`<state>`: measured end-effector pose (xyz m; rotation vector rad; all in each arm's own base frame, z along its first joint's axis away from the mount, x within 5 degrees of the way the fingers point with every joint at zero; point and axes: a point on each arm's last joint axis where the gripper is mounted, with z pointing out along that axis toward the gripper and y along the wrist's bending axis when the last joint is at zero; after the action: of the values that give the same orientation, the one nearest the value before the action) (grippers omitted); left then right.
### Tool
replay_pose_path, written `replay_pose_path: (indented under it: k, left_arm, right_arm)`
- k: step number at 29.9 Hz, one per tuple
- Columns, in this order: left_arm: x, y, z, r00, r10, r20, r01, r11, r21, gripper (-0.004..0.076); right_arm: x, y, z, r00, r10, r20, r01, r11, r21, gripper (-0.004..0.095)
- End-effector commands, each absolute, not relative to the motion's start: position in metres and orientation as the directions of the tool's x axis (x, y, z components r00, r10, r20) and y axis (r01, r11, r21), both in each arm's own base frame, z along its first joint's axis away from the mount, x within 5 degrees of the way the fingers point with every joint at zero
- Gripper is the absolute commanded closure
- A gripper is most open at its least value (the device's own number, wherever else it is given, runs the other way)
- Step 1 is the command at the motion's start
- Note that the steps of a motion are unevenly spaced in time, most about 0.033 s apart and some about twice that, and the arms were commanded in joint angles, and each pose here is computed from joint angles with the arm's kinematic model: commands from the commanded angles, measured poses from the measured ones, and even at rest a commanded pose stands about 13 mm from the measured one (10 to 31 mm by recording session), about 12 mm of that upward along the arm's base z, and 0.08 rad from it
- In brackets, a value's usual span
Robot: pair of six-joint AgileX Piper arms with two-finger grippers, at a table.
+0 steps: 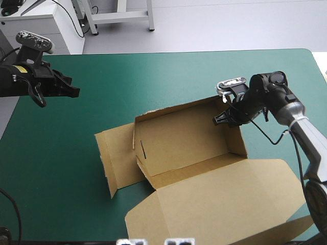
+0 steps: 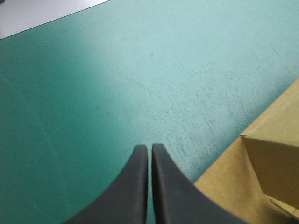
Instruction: Fold the box
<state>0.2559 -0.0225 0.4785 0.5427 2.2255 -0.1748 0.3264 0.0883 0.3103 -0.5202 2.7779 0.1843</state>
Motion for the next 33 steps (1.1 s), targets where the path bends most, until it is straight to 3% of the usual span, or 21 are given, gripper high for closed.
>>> replay_pose_path:
  k: [1, 8, 19, 26, 30, 33]
  left_arm:
    - [0.242, -0.025, 0.492, -0.541, 0.311, -0.781, 0.448, 0.893, 0.045, 0.0717]
    - [0.242, -0.025, 0.491, -0.544, 0.312, -0.779, 0.449, 0.892, 0.044, 0.0717]
    - [0.241, -0.025, 0.491, -0.55, 0.315, -0.773, 0.452, 0.891, 0.041, 0.0717]
    - [0.241, -0.025, 0.491, -0.55, 0.315, -0.773, 0.452, 0.891, 0.041, 0.0717]
    - [0.241, -0.025, 0.491, -0.55, 0.315, -0.773, 0.452, 0.891, 0.041, 0.0717]
    - [0.241, -0.025, 0.49, -0.552, 0.316, -0.772, 0.453, 0.89, 0.04, 0.0717]
  right_arm:
    - [0.346, 0.094, 0.307, -0.903, -0.293, -0.315, -0.338, 0.936, 0.098, 0.0926]
    - [0.373, 0.101, 0.285, -0.925, -0.29, -0.248, -0.324, 0.939, 0.112, 0.0904]
    - [0.378, 0.102, 0.307, -0.892, -0.331, -0.306, -0.374, 0.923, 0.093, 0.0476]
    - [0.375, 0.101, 0.356, -0.833, -0.344, -0.433, -0.406, 0.912, 0.055, 0.0346]
    - [0.37, 0.099, 0.362, -0.825, -0.352, -0.442, -0.409, 0.912, 0.038, 0.0255]
    - [0.37, 0.099, 0.356, -0.838, -0.341, -0.425, -0.398, 0.916, 0.049, 0.0243]
